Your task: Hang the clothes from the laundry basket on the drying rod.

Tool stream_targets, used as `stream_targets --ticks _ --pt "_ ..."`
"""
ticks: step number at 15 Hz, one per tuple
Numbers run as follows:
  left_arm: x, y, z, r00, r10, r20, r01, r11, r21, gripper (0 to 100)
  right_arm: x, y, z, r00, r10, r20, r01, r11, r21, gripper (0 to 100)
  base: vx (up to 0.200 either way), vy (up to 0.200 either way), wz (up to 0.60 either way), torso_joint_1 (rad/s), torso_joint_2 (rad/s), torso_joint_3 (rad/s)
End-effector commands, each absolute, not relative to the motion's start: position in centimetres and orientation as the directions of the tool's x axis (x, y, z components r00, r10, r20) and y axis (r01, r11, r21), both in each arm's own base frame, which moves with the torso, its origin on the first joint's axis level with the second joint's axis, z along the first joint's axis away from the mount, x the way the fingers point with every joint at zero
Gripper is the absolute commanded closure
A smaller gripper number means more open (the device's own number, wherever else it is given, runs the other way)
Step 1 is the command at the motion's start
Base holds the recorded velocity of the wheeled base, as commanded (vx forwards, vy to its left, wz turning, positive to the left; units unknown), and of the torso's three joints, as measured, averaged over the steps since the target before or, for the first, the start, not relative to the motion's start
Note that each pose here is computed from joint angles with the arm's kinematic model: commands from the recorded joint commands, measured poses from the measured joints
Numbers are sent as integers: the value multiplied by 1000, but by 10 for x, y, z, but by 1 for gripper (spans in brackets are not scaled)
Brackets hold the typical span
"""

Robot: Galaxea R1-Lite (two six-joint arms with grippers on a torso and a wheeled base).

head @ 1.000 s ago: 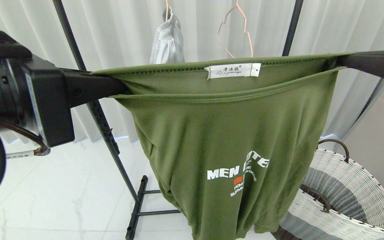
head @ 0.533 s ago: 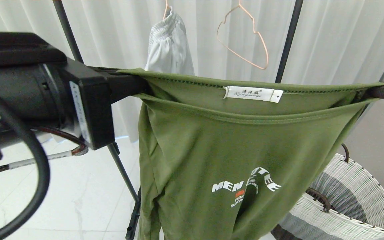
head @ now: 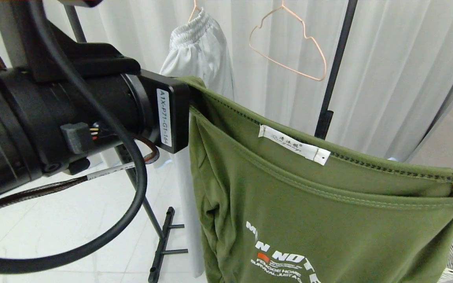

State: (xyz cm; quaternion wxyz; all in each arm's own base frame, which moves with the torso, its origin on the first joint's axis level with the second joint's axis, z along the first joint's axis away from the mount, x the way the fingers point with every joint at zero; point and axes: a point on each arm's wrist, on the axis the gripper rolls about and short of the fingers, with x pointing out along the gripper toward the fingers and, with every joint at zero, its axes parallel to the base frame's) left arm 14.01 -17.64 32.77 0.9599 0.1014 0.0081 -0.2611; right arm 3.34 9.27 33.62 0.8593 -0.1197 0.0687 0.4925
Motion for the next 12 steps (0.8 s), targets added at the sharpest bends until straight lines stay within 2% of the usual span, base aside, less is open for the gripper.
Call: stream_targets --ticks 1,4,5,7,12 --pt "140 -173 326 868 -491 -73 495 848 192 100 33 91 335 507 829 -236 -862 487 -140 100 0 0 0 0 0 0" --pt "134 -156 324 883 -459 -93 469 861 198 100 44 89 327 611 746 -265 -791 590 -161 100 0 0 0 0 0 0" --pt "124 -144 325 880 -460 -119 475 860 186 100 53 87 327 686 679 -263 -725 668 -168 100 0 0 0 0 0 0" --pt "106 -134 327 855 -498 -143 516 846 136 100 65 89 328 748 617 -244 -659 735 -161 100 0 0 0 0 0 0" --pt "71 -117 324 771 -602 -208 628 773 87 100 102 127 333 798 593 -106 -603 789 -117 100 0 0 0 0 0 0"
